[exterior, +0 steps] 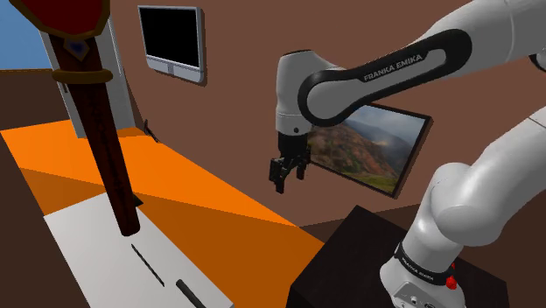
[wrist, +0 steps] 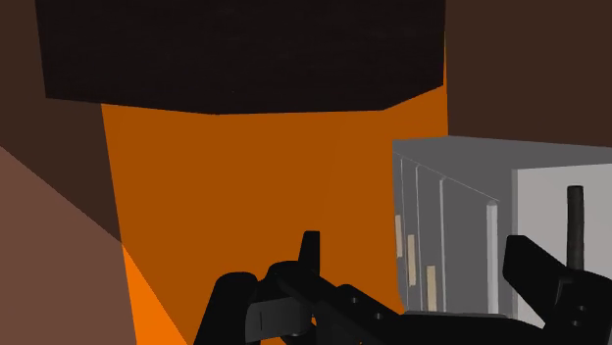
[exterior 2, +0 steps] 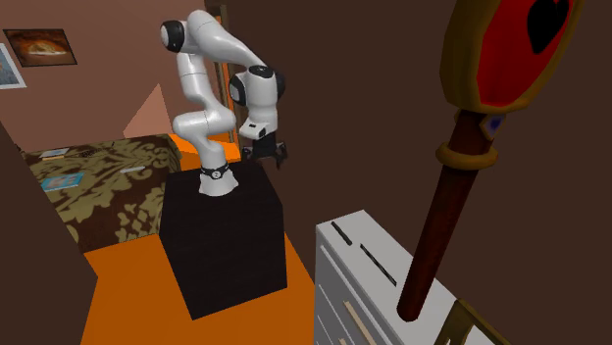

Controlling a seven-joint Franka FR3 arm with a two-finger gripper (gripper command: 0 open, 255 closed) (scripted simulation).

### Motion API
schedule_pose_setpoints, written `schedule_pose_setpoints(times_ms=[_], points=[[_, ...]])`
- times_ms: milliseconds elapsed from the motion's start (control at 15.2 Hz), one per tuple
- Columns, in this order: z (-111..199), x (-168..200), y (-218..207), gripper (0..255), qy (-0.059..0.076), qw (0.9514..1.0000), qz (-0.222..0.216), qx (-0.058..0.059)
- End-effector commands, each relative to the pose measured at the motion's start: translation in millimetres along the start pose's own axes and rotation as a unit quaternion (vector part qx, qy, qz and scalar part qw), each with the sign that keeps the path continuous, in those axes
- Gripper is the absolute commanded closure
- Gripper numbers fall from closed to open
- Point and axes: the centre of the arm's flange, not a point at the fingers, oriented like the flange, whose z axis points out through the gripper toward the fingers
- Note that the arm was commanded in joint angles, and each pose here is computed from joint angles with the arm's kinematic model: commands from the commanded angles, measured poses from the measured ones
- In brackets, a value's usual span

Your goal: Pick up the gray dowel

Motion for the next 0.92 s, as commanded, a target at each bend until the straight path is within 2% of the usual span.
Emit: schedule_pose_setpoints(times_ms=[0,858], points=[[17.4,8.9,-17.7,0,0.001,1.0000,-0.003,0.001],[126.5,59.5,-139.6,0,0.001,0.9998,-0.020,0.002]])
